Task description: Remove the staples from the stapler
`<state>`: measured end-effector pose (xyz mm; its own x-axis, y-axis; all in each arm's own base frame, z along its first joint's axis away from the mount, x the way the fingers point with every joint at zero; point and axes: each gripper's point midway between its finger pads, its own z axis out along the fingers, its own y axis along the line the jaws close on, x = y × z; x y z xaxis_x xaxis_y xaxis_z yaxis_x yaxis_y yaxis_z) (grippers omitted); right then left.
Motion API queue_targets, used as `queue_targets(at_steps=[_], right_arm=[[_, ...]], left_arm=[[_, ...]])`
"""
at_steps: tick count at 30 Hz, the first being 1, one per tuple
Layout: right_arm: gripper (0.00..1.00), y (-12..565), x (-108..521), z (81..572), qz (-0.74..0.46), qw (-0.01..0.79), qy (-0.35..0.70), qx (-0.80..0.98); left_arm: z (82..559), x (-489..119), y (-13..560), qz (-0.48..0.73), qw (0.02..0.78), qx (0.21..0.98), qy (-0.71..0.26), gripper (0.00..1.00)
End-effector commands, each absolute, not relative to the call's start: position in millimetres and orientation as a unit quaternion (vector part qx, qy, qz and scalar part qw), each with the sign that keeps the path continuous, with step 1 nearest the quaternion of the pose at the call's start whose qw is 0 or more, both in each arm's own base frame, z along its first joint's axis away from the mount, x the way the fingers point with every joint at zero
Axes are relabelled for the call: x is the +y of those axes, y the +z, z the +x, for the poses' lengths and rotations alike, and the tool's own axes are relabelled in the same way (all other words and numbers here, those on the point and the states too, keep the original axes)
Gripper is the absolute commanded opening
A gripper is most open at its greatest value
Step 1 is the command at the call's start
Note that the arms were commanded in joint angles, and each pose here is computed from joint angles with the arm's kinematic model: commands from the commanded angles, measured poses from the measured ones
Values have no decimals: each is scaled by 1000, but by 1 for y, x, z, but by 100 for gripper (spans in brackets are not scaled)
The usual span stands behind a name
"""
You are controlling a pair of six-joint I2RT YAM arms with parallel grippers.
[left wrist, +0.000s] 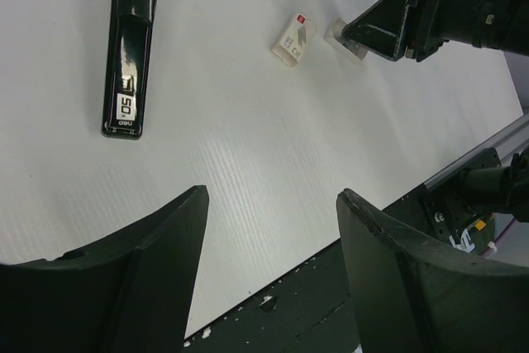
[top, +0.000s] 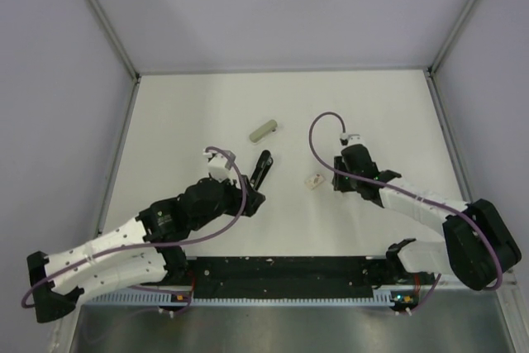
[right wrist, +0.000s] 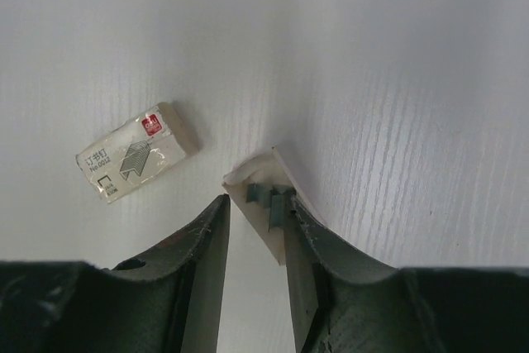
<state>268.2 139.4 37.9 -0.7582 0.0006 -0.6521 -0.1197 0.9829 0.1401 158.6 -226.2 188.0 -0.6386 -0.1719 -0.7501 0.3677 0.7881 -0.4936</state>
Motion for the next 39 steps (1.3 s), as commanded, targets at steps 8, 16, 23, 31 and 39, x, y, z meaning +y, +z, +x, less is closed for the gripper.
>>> queue_targets(at_steps=[8, 16, 23, 31, 39], right_arm=[[42, 106, 115, 264, 56, 388, 73, 917], [46, 96, 110, 252, 116, 336, 126, 926], [43, 78, 98, 241, 171, 301, 119, 931], [38, 42, 102, 237, 234, 234, 100, 938], [38, 37, 102, 245, 272, 237, 100, 927]], left_arm=[[176, -274, 189, 77, 402, 848, -336, 69], [199, -327, 171, 64, 352, 875, -326, 65], [226, -365, 143, 33, 318, 891, -323, 59], [251, -363, 116, -37, 295, 901, -316, 56], [253, -360, 107, -38, 267, 904, -330, 56]])
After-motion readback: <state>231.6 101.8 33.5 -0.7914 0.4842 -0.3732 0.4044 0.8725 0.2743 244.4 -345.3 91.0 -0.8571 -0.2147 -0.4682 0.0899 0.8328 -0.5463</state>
